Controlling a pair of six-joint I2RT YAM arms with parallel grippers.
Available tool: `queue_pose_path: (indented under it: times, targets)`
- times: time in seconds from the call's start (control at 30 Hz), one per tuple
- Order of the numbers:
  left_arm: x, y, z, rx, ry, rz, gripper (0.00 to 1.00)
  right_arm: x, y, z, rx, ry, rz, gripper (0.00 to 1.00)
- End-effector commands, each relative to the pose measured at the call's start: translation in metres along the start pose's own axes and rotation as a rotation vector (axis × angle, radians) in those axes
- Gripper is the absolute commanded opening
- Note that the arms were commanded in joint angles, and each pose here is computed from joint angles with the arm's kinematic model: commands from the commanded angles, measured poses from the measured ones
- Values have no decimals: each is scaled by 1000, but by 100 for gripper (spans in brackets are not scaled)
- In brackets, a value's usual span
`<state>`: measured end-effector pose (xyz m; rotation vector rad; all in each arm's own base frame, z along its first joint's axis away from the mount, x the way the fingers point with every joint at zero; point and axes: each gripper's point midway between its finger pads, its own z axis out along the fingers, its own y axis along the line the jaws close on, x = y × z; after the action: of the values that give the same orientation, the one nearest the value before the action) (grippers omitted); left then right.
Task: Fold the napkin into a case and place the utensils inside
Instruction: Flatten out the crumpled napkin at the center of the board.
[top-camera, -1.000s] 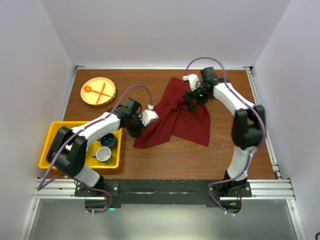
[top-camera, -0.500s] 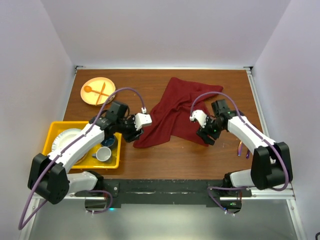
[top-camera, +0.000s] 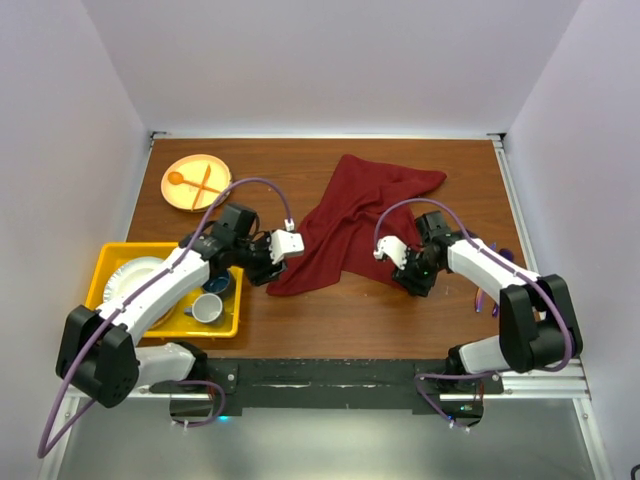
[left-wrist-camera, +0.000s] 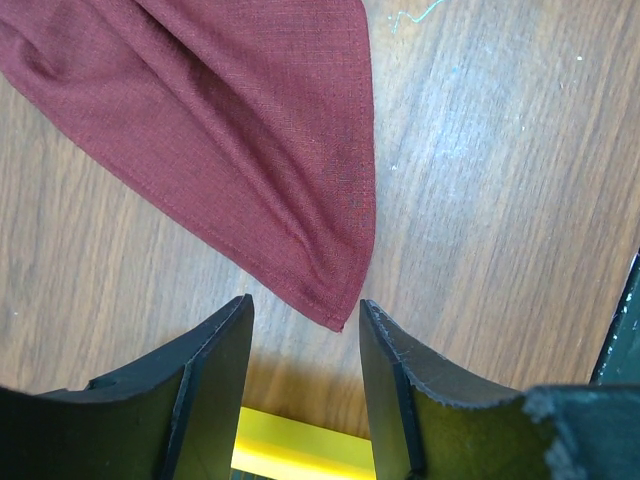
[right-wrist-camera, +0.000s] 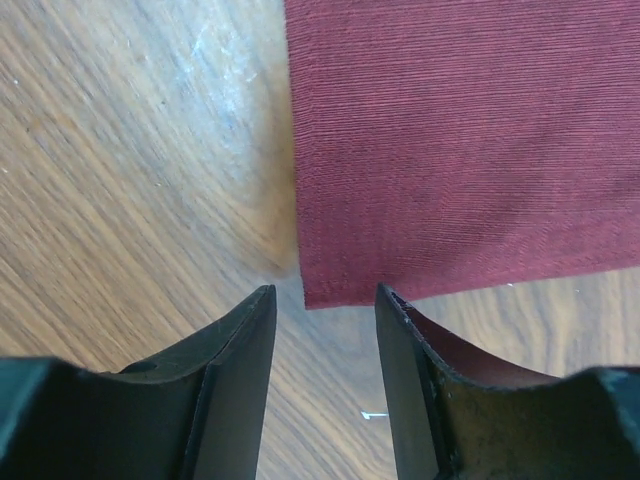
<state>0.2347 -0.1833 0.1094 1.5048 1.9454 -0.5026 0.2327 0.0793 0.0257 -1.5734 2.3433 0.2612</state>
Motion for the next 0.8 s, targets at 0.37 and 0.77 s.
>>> queue_pose_path:
  times: [0.37, 0.77]
  targets:
    - [35, -23, 15, 95, 34, 290, 53, -4, -14, -14, 131, 7, -15, 0]
    - [68, -20, 39, 51, 127, 708, 46, -23, -17, -51, 212, -77, 47, 0]
